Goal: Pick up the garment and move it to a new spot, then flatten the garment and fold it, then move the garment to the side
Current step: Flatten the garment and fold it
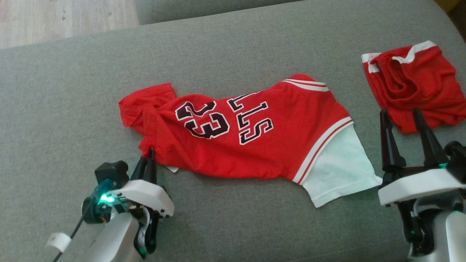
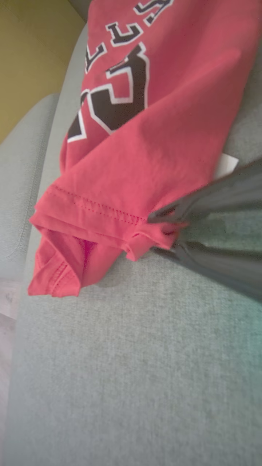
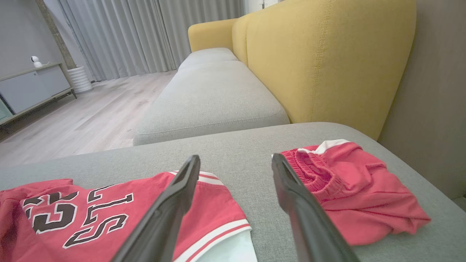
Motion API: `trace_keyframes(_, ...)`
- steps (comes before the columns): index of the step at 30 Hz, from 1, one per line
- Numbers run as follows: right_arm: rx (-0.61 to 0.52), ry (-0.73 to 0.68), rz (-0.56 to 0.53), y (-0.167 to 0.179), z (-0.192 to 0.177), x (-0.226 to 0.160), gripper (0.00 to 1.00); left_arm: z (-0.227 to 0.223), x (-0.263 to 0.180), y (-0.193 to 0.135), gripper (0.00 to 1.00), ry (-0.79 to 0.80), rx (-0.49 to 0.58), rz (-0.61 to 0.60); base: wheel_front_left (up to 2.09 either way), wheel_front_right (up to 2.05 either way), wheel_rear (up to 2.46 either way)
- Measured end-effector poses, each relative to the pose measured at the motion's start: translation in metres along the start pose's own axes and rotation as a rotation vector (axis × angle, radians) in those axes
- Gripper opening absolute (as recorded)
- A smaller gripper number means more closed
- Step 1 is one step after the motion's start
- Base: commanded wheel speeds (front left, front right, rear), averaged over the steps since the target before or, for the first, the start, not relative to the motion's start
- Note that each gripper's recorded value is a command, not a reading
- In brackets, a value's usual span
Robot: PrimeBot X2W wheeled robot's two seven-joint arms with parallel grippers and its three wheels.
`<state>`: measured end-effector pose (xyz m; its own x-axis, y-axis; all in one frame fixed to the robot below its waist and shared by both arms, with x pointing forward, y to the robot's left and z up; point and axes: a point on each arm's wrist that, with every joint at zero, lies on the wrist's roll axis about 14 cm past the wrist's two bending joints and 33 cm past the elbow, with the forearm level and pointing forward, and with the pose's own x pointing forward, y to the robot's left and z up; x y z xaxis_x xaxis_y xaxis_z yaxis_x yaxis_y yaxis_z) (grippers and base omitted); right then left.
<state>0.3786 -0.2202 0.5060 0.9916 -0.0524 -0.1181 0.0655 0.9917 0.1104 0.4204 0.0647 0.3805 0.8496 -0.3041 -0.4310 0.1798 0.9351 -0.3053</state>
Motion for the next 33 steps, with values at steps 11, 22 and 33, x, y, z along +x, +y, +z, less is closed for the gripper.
trace_keyframes(11,0.009,-0.036,0.015,0.004,0.009,0.0,1.0,0.034,-0.024,0.012,0.0,-0.185,-0.017,0.046,0.0,0.0,0.0)
trace_keyframes(22,0.03,-0.015,0.094,0.03,-0.001,-0.001,1.0,-0.018,-0.113,0.061,0.0,-0.095,-0.08,0.281,0.0,0.0,0.0)
trace_keyframes(33,0.036,-0.008,0.086,0.027,-0.006,-0.002,1.0,0.002,-0.127,0.079,1.0,-0.156,-0.05,0.353,0.0,0.0,0.0)
